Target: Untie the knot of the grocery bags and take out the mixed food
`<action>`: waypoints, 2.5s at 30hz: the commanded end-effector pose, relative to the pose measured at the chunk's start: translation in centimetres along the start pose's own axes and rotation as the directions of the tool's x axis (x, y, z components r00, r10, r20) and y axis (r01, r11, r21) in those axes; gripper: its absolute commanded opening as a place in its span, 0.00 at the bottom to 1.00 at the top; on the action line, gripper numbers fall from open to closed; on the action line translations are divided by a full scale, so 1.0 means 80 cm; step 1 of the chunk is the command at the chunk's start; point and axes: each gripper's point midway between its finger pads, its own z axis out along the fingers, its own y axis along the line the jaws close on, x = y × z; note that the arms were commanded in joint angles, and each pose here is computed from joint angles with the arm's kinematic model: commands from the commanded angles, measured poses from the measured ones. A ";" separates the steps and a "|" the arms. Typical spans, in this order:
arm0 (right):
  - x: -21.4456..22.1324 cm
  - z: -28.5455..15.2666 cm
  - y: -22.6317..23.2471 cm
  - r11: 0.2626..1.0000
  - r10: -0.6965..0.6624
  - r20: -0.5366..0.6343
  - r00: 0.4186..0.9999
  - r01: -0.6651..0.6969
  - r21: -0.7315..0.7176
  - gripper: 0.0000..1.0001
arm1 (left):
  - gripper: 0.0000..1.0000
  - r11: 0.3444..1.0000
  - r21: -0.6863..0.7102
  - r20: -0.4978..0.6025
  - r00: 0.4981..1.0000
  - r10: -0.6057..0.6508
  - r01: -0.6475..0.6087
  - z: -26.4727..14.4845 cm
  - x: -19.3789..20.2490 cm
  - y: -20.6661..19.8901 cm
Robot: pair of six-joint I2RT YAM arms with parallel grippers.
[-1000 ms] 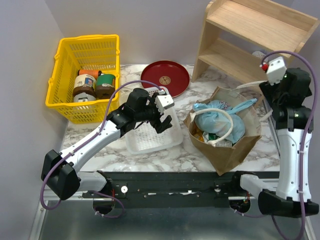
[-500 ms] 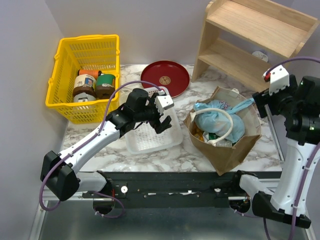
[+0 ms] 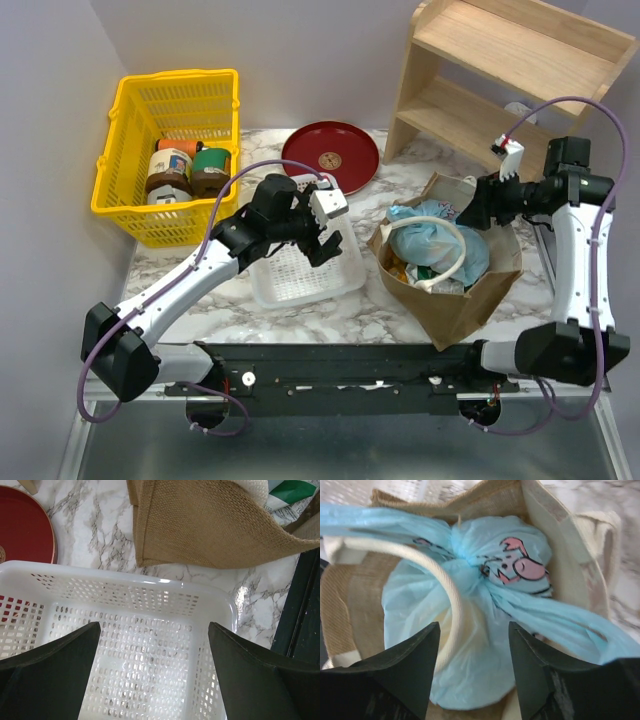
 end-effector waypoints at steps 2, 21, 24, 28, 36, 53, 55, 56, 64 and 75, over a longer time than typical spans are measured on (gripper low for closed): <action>-0.010 0.030 0.022 0.955 0.180 -0.015 0.983 -0.179 -0.236 0.74 | 0.99 0.999 -0.016 -0.025 0.999 0.032 -0.033 -0.011 -0.003 0.002; 0.016 0.018 0.107 0.872 0.251 -0.132 0.959 -0.283 -0.399 0.57 | 0.99 0.995 -0.057 -0.020 0.997 0.078 -0.079 -0.027 -0.014 0.012; 0.005 0.006 0.115 0.882 0.239 -0.102 0.966 -0.260 -0.394 0.55 | 0.99 0.996 -0.053 0.007 0.997 0.077 -0.076 -0.033 -0.019 0.007; 0.001 -0.002 0.120 0.886 0.242 -0.090 0.966 -0.257 -0.386 0.55 | 0.99 0.996 -0.042 0.040 0.996 0.080 -0.078 -0.046 -0.028 -0.002; -0.010 0.000 0.164 0.834 0.161 -0.115 0.980 -0.198 -0.516 0.51 | 0.99 0.947 -0.156 -0.009 0.959 0.282 -0.280 -0.114 -0.055 0.011; -0.006 -0.031 0.364 0.605 -0.298 -0.026 0.954 0.168 -0.778 0.77 | 0.99 0.855 -0.404 -0.158 0.945 0.286 -0.326 -0.163 -0.020 0.075; -0.020 -0.020 0.371 0.614 -0.329 -0.003 0.944 0.212 -0.760 0.77 | 0.99 0.853 -0.411 -0.154 0.947 0.283 -0.322 -0.161 -0.019 0.078; -0.032 -0.010 0.366 0.646 -0.334 0.006 0.942 0.234 -0.727 0.77 | 0.99 0.853 -0.412 -0.151 0.948 0.281 -0.319 -0.160 -0.020 0.079; -0.118 0.044 0.225 0.905 -0.301 0.087 0.950 0.313 -0.287 0.72 | 0.99 0.903 -0.327 -0.063 0.960 0.273 -0.278 -0.163 -0.031 0.045; -0.020 0.092 0.078 0.938 -0.329 -0.292 0.898 0.346 0.007 0.97 | 0.99 0.935 -0.231 0.010 0.960 0.278 -0.269 -0.123 -0.009 0.028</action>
